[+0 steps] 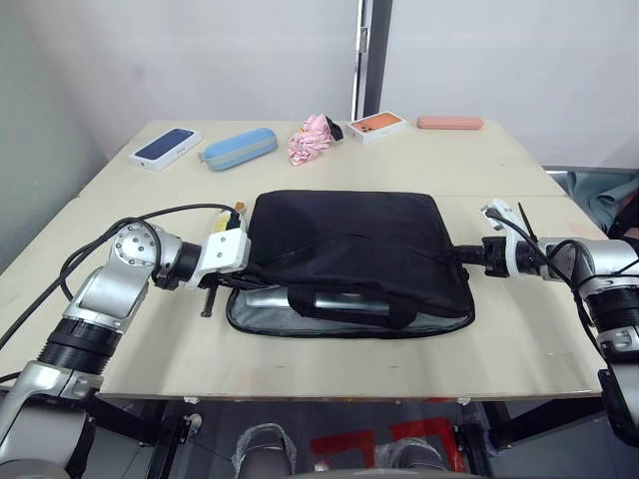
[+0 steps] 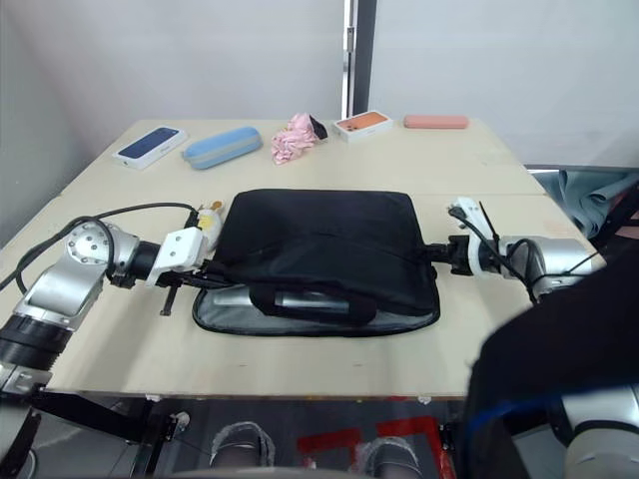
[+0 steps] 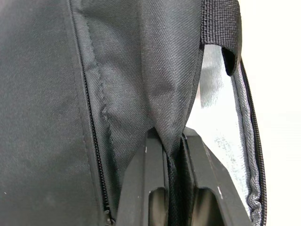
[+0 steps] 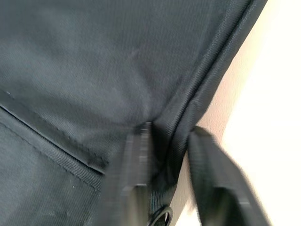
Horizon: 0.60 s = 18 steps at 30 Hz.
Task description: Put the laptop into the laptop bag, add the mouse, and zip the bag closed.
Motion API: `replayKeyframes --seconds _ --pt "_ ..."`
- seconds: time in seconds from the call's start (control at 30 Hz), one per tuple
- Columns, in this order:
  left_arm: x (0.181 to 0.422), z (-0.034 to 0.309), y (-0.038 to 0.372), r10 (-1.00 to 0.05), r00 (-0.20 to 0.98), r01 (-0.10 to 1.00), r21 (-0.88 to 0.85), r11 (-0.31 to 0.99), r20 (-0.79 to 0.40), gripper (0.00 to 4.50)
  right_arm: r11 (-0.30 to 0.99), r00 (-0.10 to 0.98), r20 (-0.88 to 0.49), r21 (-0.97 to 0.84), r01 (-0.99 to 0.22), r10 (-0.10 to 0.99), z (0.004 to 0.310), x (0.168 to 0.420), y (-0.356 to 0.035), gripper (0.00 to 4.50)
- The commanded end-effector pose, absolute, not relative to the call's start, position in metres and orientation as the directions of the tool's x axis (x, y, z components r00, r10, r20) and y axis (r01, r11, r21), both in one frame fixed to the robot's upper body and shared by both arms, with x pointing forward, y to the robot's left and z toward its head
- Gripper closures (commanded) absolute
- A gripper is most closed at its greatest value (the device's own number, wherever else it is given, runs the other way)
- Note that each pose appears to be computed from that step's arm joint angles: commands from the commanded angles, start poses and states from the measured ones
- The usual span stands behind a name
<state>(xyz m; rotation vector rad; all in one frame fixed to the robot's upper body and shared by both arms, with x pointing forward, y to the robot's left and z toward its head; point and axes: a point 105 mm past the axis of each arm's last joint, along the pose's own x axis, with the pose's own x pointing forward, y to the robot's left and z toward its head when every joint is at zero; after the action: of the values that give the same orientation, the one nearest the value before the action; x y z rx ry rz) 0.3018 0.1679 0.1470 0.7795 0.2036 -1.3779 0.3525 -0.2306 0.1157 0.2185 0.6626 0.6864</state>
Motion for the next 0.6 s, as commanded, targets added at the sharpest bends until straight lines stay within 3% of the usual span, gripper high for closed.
replayKeyframes --seconds 0.03,0.2,0.33,0.6 --pt "0.3 0.155 0.16 -0.812 0.199 0.915 0.401 -0.047 -0.548 3.27 0.734 0.571 -0.461 0.4 -0.549 0.679 0.128 0.349 -0.229 1.72" --pt "0.296 0.157 0.161 -0.814 0.19 0.921 0.386 -0.045 -0.549 1.52 0.738 0.604 -0.424 0.383 -0.555 0.675 0.15 0.34 -0.247 0.03" --pt "0.292 0.166 0.17 -0.821 0.179 0.943 0.331 -0.013 -0.542 0.06 0.699 0.59 -0.375 0.361 -0.618 0.715 0.18 0.317 -0.25 0.0" --pt "0.28 0.195 0.201 -0.814 0.201 0.974 0.2 0.106 -0.545 0.02 0.663 0.581 -0.328 0.268 -0.699 0.745 0.224 0.278 -0.25 0.0"
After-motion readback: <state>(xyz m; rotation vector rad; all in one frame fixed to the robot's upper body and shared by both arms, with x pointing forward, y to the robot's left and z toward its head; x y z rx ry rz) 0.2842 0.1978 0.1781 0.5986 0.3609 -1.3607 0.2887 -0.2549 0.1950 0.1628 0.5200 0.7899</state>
